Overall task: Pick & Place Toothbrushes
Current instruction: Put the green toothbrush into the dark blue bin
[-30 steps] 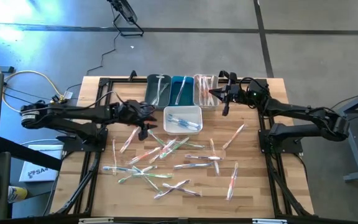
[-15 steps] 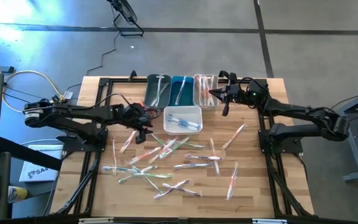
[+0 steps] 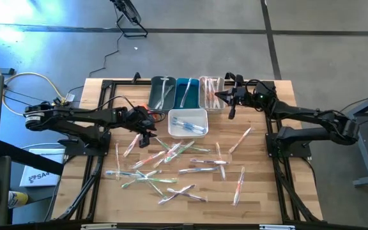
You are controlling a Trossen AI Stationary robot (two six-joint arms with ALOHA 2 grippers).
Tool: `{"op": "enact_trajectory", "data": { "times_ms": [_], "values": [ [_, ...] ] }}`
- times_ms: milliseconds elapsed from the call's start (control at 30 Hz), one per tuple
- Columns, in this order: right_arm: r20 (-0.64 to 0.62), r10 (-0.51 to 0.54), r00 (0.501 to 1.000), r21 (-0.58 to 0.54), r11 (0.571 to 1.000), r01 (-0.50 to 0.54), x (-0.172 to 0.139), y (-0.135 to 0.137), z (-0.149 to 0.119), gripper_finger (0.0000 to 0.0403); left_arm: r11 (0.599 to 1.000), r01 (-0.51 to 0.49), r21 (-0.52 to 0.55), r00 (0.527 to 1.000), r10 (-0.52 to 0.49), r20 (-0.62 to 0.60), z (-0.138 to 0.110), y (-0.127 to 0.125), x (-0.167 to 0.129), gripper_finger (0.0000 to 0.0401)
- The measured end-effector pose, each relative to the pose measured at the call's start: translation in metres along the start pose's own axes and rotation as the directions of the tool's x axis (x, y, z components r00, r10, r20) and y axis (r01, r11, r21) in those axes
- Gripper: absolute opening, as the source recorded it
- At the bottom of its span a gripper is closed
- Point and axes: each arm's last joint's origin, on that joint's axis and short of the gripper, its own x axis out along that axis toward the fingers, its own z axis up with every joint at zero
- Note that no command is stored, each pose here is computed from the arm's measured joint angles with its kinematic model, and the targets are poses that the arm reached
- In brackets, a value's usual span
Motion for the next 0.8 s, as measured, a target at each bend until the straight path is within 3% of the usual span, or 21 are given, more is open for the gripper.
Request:
{"op": "enact_trajectory", "data": {
  "times_ms": [500,800],
  "values": [
    [-0.014,0.003,1.000,0.005,1.000,-0.003,0.000,0.000,-0.001,0.0002,1.000,0.001,-0.030,1.000,-0.001,0.000,0.000,0.000,0.000,0.0142],
    [-0.014,0.003,1.000,0.005,1.000,-0.002,0.000,0.000,-0.001,0.0002,1.000,0.016,0.020,0.999,-0.017,0.031,0.003,-0.013,0.001,0.0142]
  ]
}}
